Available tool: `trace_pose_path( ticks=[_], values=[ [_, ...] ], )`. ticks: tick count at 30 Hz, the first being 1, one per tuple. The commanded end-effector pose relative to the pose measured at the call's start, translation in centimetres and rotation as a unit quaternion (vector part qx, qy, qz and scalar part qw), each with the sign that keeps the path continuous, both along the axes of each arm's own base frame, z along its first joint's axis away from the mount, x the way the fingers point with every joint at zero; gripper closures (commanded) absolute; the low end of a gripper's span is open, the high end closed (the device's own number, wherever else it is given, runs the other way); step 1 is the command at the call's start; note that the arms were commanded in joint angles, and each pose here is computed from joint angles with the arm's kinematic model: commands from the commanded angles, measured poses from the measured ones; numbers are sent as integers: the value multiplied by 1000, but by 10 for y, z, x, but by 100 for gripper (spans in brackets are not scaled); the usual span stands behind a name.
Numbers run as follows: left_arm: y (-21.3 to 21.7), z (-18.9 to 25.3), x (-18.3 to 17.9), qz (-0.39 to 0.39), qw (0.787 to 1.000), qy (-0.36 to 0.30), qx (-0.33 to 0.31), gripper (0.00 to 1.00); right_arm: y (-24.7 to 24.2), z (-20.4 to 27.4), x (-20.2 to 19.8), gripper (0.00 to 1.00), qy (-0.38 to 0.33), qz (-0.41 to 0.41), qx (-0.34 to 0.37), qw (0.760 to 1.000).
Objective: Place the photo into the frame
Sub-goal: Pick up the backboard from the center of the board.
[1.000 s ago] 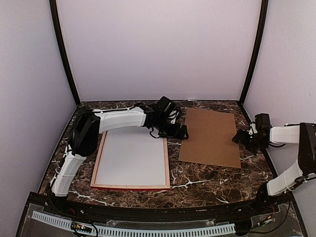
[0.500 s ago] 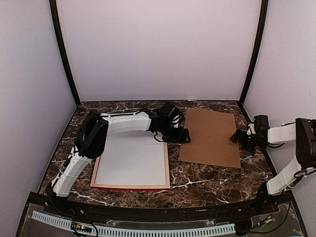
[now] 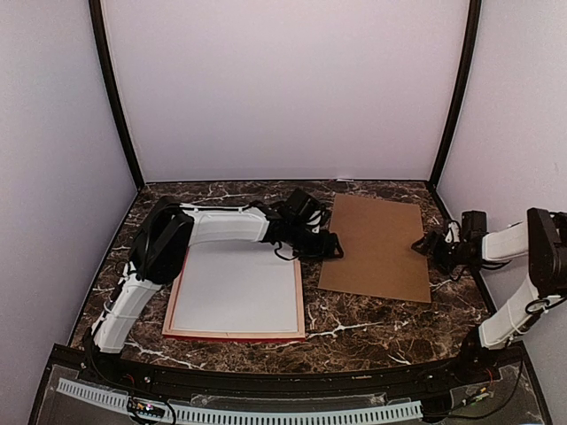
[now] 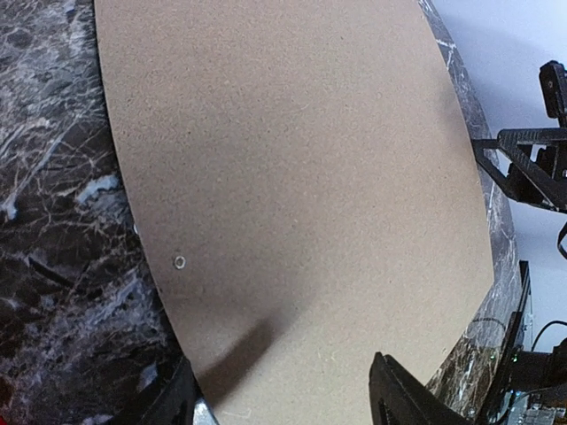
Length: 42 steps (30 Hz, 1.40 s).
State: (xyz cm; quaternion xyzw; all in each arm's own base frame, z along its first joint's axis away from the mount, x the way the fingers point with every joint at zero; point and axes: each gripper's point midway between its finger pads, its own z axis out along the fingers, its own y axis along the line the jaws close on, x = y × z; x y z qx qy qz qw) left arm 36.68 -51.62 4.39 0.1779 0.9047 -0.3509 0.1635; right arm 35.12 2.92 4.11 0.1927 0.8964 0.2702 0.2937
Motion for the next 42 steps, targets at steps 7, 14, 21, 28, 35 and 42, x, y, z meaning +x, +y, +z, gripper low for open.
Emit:
trace_pose_path(
  ticks=[7,14,21,28,35,42],
  values=[
    [2,-6,-34,-7,998,63,-24,33,43,41,-20,33,-23,67,166,984],
    [2,-5,-38,-9,997,67,-31,34,56,81,-25,38,-62,103,204,972],
    [4,0,-39,-10,997,66,-34,34,62,105,-29,42,-86,126,214,965],
    [4,7,-41,-14,997,63,-39,34,63,128,-32,45,-106,138,202,964],
    [7,17,-44,-16,997,61,-45,34,72,159,-32,37,-121,139,171,968],
    [2,40,-57,-35,995,62,-76,35,88,200,-34,32,-144,160,137,967]
  ],
)
